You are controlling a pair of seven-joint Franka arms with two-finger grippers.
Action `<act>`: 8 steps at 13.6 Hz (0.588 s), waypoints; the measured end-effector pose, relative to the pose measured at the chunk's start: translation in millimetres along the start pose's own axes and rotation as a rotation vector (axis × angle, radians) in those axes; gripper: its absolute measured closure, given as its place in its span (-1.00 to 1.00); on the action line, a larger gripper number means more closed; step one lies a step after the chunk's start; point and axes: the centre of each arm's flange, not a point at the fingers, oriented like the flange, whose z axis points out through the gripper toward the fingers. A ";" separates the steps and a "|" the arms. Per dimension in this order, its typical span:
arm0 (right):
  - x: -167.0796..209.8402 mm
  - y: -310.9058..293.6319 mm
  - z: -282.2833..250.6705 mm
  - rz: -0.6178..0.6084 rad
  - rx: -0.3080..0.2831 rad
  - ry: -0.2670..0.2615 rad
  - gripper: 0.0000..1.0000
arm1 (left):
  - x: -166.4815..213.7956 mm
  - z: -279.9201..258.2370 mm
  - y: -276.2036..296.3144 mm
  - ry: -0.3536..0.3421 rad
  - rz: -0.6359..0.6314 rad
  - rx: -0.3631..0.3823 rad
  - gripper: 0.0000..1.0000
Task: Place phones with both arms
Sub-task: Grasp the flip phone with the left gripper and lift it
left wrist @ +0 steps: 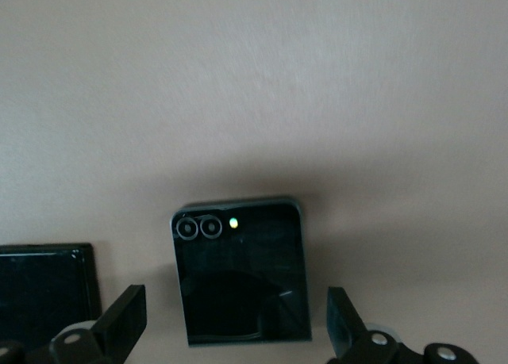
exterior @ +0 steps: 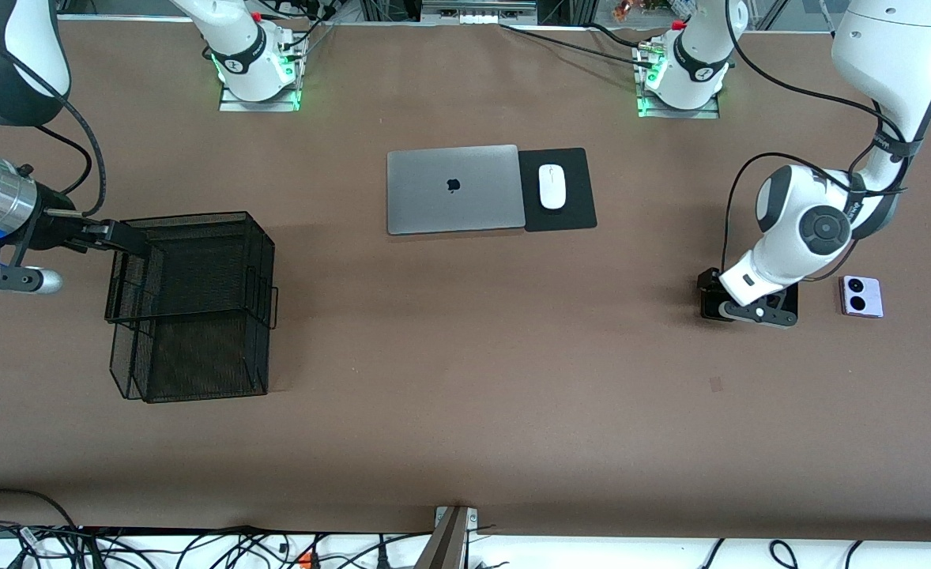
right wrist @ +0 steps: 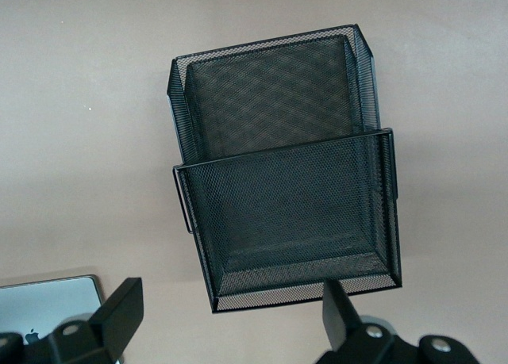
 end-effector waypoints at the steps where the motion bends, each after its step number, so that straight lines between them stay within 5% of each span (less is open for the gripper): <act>1: 0.0 0.0 0.0 0.000 0.000 0.000 -1.00 | -3.0 3.0 1.8 -0.007 0.006 0.000 -1.00; 8: 0.0 -0.1 0.0 0.000 0.000 0.000 -1.00 | -6.8 15.0 6.6 -0.005 0.008 -0.012 -1.00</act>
